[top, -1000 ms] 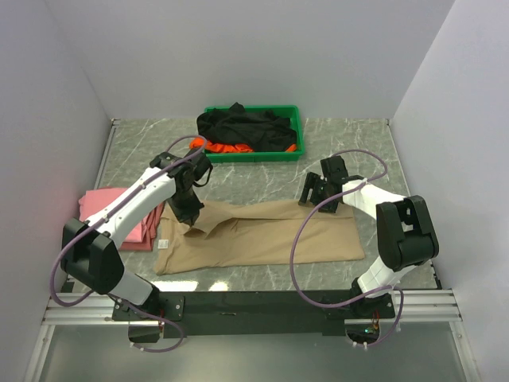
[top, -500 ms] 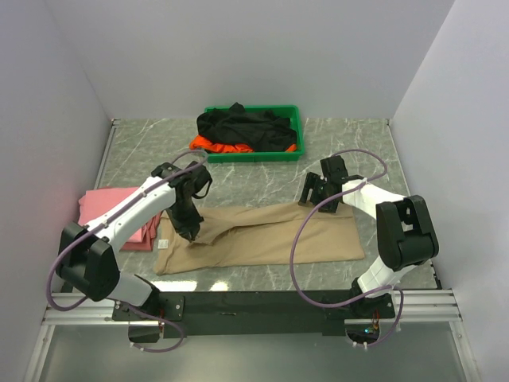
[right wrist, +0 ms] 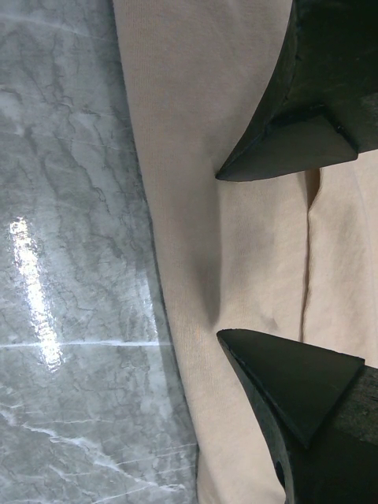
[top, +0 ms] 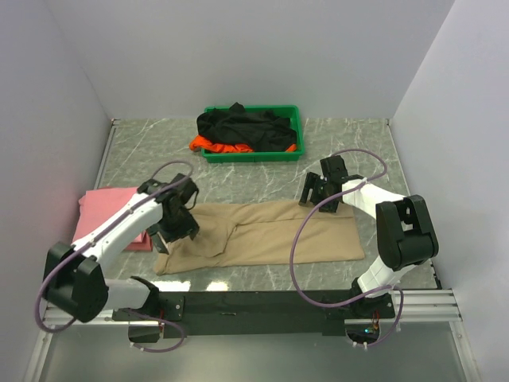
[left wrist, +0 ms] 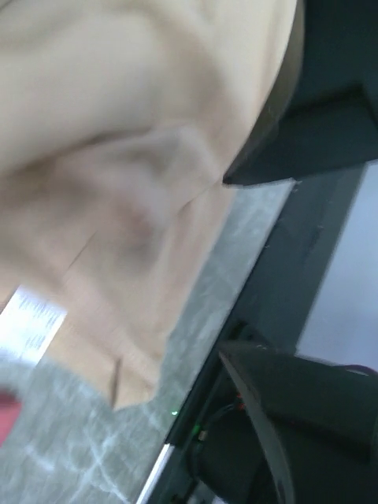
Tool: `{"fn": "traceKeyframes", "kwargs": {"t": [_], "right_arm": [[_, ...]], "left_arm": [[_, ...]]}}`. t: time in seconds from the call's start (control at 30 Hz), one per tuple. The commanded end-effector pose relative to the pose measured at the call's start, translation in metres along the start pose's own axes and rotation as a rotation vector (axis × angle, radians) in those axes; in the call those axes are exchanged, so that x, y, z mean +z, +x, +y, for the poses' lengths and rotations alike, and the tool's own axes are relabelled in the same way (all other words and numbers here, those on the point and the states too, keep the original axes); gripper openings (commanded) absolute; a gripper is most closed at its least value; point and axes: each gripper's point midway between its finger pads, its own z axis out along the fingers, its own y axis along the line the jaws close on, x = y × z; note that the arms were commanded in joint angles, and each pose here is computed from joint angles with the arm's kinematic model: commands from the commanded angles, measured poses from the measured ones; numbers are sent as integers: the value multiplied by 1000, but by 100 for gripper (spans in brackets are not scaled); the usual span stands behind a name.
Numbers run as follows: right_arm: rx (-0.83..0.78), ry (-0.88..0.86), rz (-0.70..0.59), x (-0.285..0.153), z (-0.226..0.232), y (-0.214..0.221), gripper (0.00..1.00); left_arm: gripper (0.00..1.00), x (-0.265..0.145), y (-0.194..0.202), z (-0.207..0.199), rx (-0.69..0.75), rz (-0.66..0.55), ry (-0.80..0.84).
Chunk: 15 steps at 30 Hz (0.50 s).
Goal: Fold and stack the t-shirts
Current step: Fold the tshirt
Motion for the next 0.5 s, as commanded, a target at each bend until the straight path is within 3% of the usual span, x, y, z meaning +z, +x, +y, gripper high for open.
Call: {"fn": "traceKeyframes", "kwargs": {"t": [0.0,0.03,0.17,0.33,0.47], "right_arm": [[-11,83,51,6,-21,14,82],[-13,83,55,7,-22,15,82],[-10,83,51,7,-22,14,82],[-11,82,53,7,-21,14,82],[-13,83,51,6,-22,14,82]], "left_arm": [[81,18,-25,7,-123,-80,44],[72,28,-24,12,-132,-75,44],[65,37,-26,-12,-161,-68,213],[53,47,-21,-24,-142,-37,263],[55,44,-22,-28,-148,-54,301]]}}
